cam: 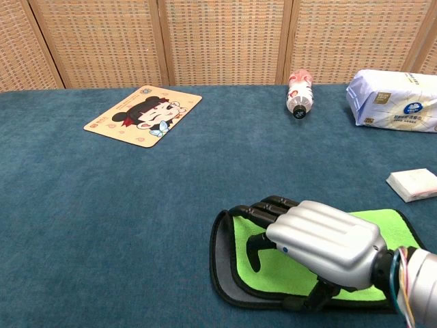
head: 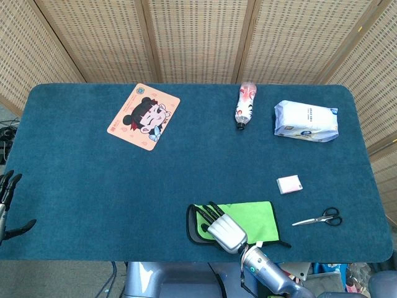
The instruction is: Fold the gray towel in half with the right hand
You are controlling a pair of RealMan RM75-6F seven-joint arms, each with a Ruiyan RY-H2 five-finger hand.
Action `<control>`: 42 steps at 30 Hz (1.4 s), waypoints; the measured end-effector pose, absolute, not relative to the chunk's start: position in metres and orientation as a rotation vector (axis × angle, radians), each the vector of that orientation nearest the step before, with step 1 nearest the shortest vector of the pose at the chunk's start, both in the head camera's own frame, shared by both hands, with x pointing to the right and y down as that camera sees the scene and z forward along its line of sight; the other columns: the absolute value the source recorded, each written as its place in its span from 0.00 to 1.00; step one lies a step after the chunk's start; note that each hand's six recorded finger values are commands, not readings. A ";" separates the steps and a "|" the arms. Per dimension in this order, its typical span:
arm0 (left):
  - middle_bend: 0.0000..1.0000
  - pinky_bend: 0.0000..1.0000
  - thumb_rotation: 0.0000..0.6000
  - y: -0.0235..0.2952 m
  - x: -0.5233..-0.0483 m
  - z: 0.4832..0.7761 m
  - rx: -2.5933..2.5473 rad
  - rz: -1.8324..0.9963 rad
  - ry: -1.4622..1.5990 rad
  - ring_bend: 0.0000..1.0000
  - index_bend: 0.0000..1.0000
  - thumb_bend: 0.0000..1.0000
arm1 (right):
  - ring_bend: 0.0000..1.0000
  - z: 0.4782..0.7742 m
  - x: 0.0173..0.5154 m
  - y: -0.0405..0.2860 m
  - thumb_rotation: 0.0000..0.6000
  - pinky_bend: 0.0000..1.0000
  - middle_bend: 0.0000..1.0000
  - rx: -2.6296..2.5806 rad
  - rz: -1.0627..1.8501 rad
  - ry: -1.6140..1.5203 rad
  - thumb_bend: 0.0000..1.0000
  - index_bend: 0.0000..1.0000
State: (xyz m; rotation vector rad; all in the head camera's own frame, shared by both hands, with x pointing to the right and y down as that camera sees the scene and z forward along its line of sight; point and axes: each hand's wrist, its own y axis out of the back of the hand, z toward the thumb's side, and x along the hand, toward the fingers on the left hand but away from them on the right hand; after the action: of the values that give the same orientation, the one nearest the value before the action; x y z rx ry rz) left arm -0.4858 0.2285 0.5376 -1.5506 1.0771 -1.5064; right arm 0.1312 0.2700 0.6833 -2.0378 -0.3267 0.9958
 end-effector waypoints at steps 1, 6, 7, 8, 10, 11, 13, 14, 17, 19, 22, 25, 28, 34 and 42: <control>0.00 0.00 1.00 0.229 -0.486 0.538 -1.551 -1.507 1.077 0.00 0.00 0.17 | 0.00 0.683 0.131 0.270 1.00 0.00 0.00 -2.037 0.996 -0.326 0.30 0.41; 0.00 0.00 1.00 0.229 -0.486 0.538 -1.553 -1.506 1.077 0.00 0.00 0.17 | 0.00 0.684 0.131 0.271 1.00 0.00 0.00 -2.030 0.995 -0.319 0.33 0.43; 0.00 0.00 1.00 0.229 -0.486 0.537 -1.552 -1.505 1.078 0.00 0.00 0.17 | 0.00 0.685 0.132 0.271 1.00 0.00 0.00 -2.026 0.995 -0.317 0.33 0.43; 0.00 0.00 1.00 0.229 -0.486 0.537 -1.553 -1.505 1.078 0.00 0.00 0.17 | 0.00 0.685 0.132 0.271 1.00 0.00 0.00 -2.022 0.996 -0.315 0.34 0.43; 0.00 0.00 1.00 0.229 -0.486 0.537 -1.552 -1.504 1.080 0.00 0.00 0.17 | 0.00 0.686 0.132 0.272 1.00 0.00 0.00 -2.018 0.996 -0.310 0.34 0.43; 0.00 0.00 1.00 0.229 -0.486 0.537 -1.552 -1.504 1.080 0.00 0.00 0.17 | 0.00 0.686 0.132 0.272 1.00 0.00 0.00 -2.018 0.996 -0.308 0.34 0.43; 0.00 0.00 1.00 0.229 -0.486 0.537 -1.553 -1.504 1.082 0.00 0.00 0.17 | 0.00 0.687 0.132 0.274 1.00 0.00 0.00 -2.015 0.994 -0.302 0.34 0.44; 0.00 0.00 1.00 0.228 -0.486 0.537 -1.553 -1.504 1.082 0.00 0.00 0.17 | 0.00 0.687 0.132 0.274 1.00 0.00 0.00 -2.014 0.992 -0.299 0.35 0.44; 0.00 0.00 1.00 0.228 -0.486 0.537 -1.553 -1.505 1.081 0.00 0.00 0.17 | 0.00 0.688 0.132 0.276 1.00 0.00 0.00 -2.004 0.986 -0.289 0.36 0.46; 0.00 0.00 1.00 0.228 -0.486 0.537 -1.552 -1.505 1.080 0.00 0.00 0.17 | 0.00 0.689 0.132 0.277 1.00 0.00 0.00 -2.001 0.985 -0.286 0.37 0.47; 0.00 0.00 1.00 0.228 -0.487 0.537 -1.552 -1.505 1.082 0.00 0.00 0.17 | 0.00 0.690 0.132 0.279 1.00 0.00 0.00 -1.997 0.981 -0.283 0.40 0.48; 0.00 0.00 1.00 0.228 -0.486 0.537 -1.551 -1.506 1.081 0.00 0.00 0.17 | 0.00 0.691 0.132 0.279 1.00 0.00 0.00 -1.991 0.979 -0.278 0.42 0.48; 0.00 0.00 1.00 0.228 -0.486 0.537 -1.551 -1.507 1.080 0.00 0.00 0.17 | 0.00 0.691 0.132 0.280 1.00 0.00 0.00 -1.992 0.978 -0.278 0.43 0.50; 0.00 0.00 1.00 0.228 -0.486 0.538 -1.551 -1.508 1.079 0.00 0.00 0.17 | 0.00 0.691 0.133 0.280 1.00 0.00 0.00 -1.994 0.976 -0.279 0.43 0.53; 0.00 0.00 1.00 0.228 -0.487 0.537 -1.551 -1.506 1.081 0.00 0.00 0.17 | 0.00 0.688 0.132 0.283 1.00 0.00 0.00 -2.010 0.960 -0.284 0.44 0.55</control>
State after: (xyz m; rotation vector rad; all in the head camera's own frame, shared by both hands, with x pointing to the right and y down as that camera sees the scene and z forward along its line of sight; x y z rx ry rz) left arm -0.4865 0.2282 0.5373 -1.5506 1.0809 -1.5064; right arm 0.1318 0.2832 0.6878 -2.0103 -0.2837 0.9600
